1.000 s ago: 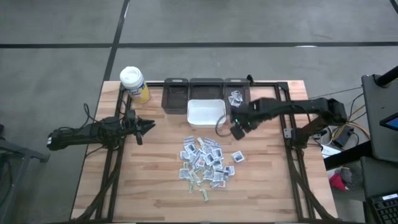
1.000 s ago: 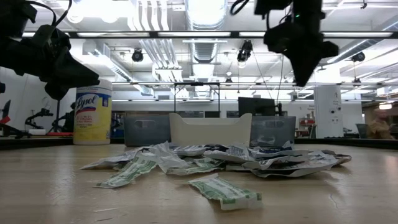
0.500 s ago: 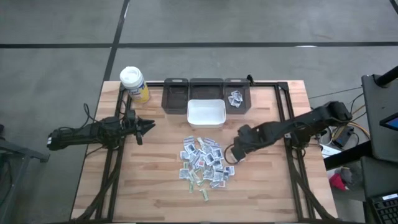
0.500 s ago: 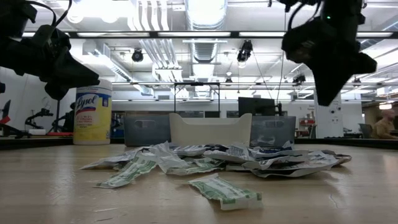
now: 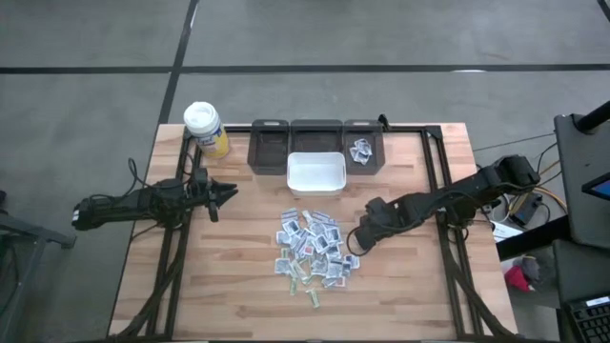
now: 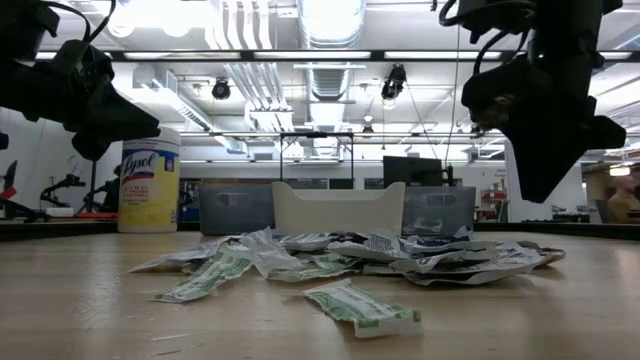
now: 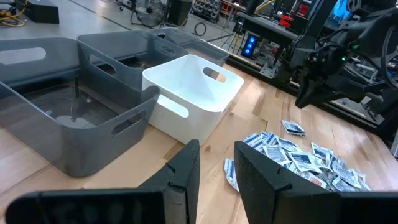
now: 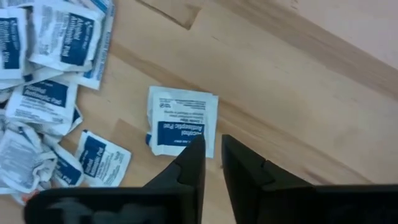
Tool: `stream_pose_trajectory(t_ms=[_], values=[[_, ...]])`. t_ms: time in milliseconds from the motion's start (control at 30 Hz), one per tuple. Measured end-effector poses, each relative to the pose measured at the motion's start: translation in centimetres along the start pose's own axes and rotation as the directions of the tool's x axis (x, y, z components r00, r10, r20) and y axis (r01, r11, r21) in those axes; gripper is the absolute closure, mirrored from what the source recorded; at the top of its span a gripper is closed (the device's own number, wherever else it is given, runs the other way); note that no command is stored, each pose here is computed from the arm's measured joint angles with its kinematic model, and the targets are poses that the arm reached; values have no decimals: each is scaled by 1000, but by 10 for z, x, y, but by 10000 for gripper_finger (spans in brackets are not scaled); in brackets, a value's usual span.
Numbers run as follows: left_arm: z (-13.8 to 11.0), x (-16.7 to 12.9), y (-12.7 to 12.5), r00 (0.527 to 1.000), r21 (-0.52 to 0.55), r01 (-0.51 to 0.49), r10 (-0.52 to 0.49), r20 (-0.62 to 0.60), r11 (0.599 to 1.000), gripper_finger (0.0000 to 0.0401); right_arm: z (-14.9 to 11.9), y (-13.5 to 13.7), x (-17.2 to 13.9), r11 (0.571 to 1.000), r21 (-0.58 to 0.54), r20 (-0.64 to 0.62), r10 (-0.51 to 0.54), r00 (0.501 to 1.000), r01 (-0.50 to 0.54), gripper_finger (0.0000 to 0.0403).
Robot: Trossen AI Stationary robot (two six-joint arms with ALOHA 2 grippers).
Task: Pick & Place First Aid Supplies
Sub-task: Put the blue alcohol pad into the right black bin
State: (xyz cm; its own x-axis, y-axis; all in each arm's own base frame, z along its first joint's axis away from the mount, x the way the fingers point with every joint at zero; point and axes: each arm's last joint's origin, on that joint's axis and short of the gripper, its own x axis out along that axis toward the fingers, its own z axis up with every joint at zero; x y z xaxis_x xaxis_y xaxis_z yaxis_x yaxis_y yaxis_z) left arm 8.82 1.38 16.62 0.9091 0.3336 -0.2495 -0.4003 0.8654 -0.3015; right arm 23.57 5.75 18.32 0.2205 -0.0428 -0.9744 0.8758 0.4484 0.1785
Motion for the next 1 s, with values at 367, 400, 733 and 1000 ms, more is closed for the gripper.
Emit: stream_pose_trajectory(t_ms=[367,400,733,1000], values=[[0,0,0,1000,0,0,0,0,1000,307,-1,2,16,998,5,-15,-63,998,63,255],[0,0,0,1000,0,0,0,0,1000,307,-1,4,18,998,4,-19,-68,998,68,249],[0,0,0,1000,0,0,0,0,1000,307,0,14,28,997,-23,-24,-73,997,73,236],[0,0,0,1000,0,0,0,0,1000,307,0,15,40,995,-23,-30,-103,994,102,239]])
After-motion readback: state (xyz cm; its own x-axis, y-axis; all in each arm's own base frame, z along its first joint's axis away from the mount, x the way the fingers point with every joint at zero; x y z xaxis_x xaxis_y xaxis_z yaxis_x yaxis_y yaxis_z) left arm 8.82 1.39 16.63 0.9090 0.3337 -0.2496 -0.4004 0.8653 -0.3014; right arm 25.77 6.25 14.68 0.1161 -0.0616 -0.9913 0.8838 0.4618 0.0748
